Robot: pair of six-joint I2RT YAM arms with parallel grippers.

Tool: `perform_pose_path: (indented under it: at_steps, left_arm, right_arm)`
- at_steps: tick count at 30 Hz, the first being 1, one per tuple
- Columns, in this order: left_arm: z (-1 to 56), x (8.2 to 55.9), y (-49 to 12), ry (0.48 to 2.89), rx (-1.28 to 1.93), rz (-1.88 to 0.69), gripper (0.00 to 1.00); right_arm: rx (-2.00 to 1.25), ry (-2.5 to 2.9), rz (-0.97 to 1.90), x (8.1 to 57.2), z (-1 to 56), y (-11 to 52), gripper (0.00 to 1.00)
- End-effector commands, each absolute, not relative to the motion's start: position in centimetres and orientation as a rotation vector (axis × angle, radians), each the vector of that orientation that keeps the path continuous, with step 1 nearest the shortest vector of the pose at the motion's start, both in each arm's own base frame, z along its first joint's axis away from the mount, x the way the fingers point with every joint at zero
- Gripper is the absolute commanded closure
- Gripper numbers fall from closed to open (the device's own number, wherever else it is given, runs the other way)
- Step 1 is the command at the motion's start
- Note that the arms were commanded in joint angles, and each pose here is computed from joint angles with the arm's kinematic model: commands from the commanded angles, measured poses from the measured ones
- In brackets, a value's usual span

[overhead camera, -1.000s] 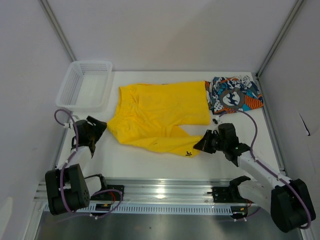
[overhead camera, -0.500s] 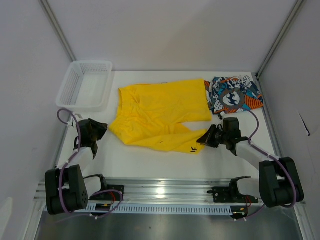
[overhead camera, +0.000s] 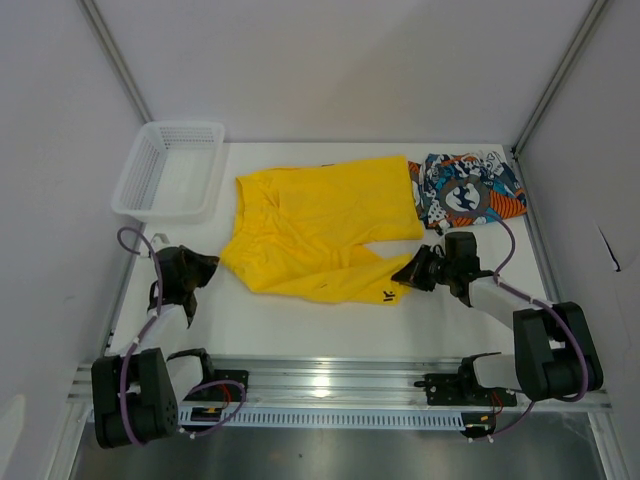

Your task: Fold and stack the shorts

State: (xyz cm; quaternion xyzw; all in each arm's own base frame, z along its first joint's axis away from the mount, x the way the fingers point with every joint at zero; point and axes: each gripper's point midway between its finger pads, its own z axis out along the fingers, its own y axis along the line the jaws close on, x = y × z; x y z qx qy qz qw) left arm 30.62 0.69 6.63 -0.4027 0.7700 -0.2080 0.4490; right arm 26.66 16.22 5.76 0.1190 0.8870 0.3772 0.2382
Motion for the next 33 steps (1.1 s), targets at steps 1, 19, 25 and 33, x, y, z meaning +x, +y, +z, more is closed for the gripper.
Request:
perform_pose_path:
  at_steps: [1, 19, 25, 33]
  left_arm:
    - [7.7, 30.3, -0.2, 1.885, -0.965, -0.569, 1.0]
    - [7.0, 31.3, -3.4, 1.951, -0.931, -0.693, 1.0]
    - [6.1, 33.3, -3.8, 1.968, -0.949, -0.694, 1.0]
    - [4.7, 36.7, -5.2, 2.032, -0.94, -0.593, 1.0]
  right_arm:
    - [0.269, 2.346, 1.064, 28.6, 7.8, 16.7, 1.0]
    - [0.272, 2.342, 1.08, 28.8, 7.9, 16.9, 1.0]
    - [0.269, 2.346, 1.085, 28.7, 7.8, 17.0, 1.0]
    - [0.271, 2.375, 1.073, 28.1, 6.8, 16.8, 1.0]
